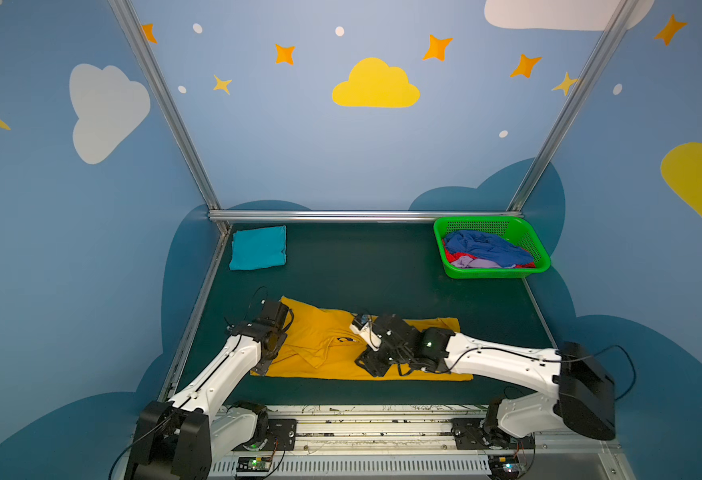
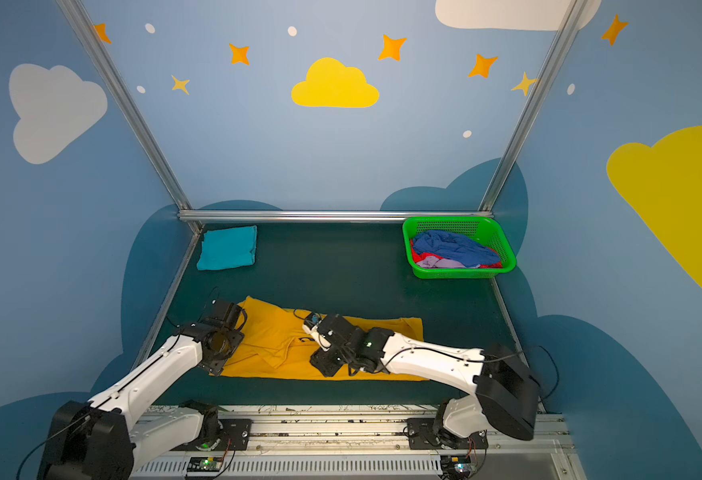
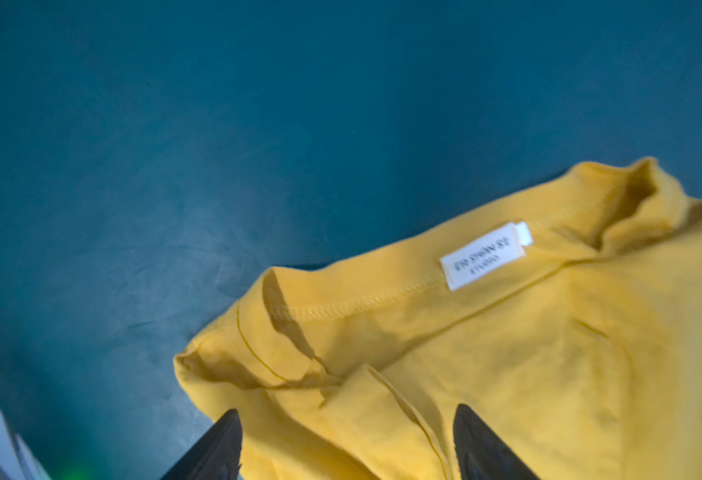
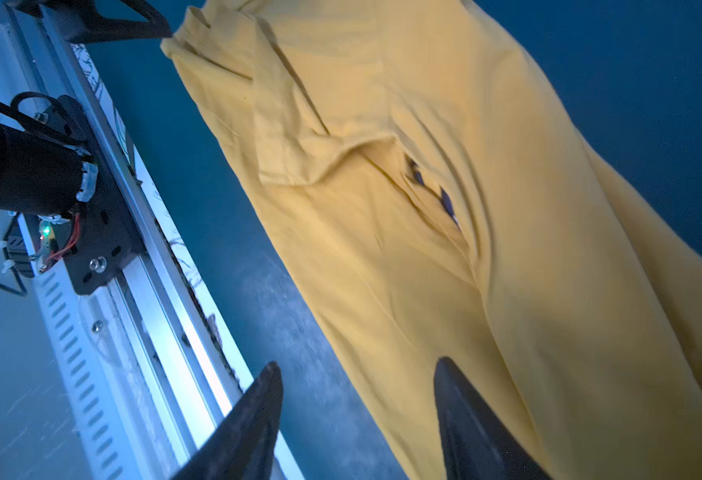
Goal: Fold and stack the t-shirts
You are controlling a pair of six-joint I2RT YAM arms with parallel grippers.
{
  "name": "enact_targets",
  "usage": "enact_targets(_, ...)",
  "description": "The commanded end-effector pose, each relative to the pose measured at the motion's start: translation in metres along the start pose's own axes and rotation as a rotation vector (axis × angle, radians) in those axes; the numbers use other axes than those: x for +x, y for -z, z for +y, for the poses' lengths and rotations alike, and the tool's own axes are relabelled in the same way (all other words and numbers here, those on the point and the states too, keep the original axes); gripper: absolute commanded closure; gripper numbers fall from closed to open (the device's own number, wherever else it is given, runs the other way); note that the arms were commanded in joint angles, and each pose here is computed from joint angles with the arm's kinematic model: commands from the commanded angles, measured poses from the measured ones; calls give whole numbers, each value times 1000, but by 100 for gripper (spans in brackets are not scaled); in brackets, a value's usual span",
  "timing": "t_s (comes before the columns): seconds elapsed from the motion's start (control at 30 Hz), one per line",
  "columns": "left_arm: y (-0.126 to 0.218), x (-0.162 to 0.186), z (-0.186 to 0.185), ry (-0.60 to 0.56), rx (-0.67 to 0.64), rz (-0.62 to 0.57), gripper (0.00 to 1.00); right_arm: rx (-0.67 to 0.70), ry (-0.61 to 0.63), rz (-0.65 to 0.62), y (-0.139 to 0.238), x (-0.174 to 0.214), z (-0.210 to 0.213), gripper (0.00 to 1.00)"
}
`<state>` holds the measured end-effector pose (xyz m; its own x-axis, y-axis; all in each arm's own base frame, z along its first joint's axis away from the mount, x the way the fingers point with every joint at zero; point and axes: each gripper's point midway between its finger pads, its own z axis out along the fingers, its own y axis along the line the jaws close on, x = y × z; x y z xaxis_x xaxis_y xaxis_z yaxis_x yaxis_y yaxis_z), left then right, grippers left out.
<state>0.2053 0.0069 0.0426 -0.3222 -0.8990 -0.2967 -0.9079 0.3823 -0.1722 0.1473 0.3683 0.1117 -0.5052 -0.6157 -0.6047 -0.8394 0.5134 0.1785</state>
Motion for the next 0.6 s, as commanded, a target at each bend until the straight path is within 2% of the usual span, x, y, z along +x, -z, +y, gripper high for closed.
enact_targets(0.0,-12,4,-7,20,47,65,24,25,71,-40,-21,-31,19,40)
enact_targets(0.17,-25,-1,-11,82,69,123,32,-42,101,-25,-59,-46,45,35)
enact_targets(0.33,-31,-7,-18,112,86,167,32,-48,118,39,-91,-53,55,33)
enact_targets(0.43,-33,-8,-21,123,92,191,32,-36,107,95,-105,-55,55,34)
enact_targets(0.57,-35,-6,-28,126,109,235,34,-22,107,128,-118,-55,55,42)
